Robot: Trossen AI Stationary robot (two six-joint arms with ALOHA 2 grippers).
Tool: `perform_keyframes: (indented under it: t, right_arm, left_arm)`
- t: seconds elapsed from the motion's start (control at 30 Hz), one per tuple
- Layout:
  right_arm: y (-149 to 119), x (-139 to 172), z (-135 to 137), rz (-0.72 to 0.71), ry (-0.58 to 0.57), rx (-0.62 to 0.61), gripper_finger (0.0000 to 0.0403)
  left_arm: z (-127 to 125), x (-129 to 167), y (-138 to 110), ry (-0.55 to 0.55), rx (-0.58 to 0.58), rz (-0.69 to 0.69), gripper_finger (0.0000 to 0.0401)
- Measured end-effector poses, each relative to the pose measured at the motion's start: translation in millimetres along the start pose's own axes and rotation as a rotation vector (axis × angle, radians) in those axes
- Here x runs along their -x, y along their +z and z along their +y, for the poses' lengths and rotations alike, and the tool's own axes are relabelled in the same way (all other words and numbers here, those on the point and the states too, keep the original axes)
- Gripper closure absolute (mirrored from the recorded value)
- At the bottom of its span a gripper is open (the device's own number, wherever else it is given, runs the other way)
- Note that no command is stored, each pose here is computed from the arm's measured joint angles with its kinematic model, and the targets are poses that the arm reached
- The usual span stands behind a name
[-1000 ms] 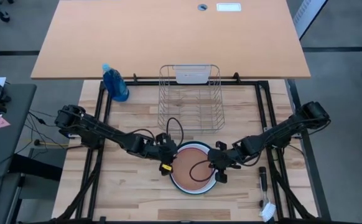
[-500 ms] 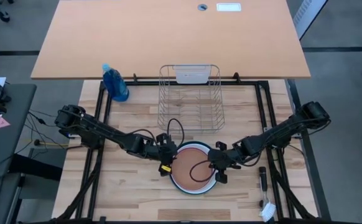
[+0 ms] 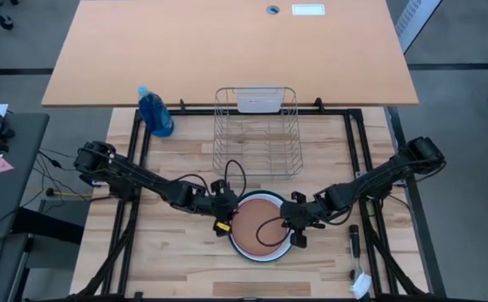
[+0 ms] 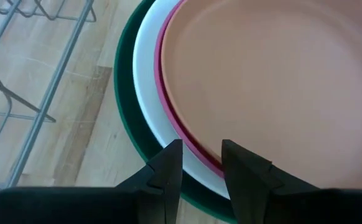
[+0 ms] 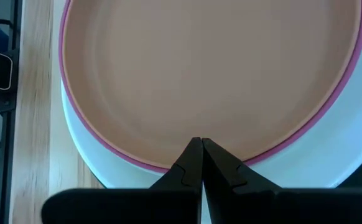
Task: Sort dishes
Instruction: Put the brown plate in the dish rack
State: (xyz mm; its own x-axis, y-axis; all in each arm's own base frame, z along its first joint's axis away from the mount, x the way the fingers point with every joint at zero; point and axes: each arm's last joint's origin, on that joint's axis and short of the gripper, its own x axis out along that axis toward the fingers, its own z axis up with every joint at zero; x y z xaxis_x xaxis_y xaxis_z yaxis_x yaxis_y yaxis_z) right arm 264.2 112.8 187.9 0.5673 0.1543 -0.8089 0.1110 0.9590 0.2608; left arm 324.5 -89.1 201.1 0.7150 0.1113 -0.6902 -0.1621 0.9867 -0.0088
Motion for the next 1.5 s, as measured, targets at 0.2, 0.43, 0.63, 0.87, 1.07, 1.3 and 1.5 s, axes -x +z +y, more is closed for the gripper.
perform_keyframes:
  t: [0.2,0.43,0.63,0.87,1.07,1.3,1.5]
  right_arm:
    - [0,0,0,-0.001,0.000,0.000,0.0392]
    - [0,0,0,0.000,0.000,0.001,0.0392]
    - [0,0,0,-0.001,0.000,0.001,0.0392]
    - [0,0,0,-0.003,0.001,-0.013,0.0392]
    - [0,0,0,-0.004,0.000,-0.016,0.0392]
    - [1,1,0,-0.003,0.000,-0.016,0.0392]
    - [17,10,8,-0.065,-0.030,-0.020,0.0392]
  left_arm:
    - [3,-5,-9,-0.006,-0.003,-0.026,0.0294]
    - [2,-5,-8,-0.037,-0.011,-0.043,0.0294]
    - [0,-5,-6,-0.076,-0.012,-0.059,0.0294]
    - [4,-8,-15,-0.057,-0.001,-0.034,0.0294]
    - [5,-9,-18,-0.060,0.003,-0.030,0.0294]
    - [4,-9,-18,-0.063,0.006,-0.035,0.0294]
    - [5,-9,-19,-0.064,0.006,-0.031,0.0294]
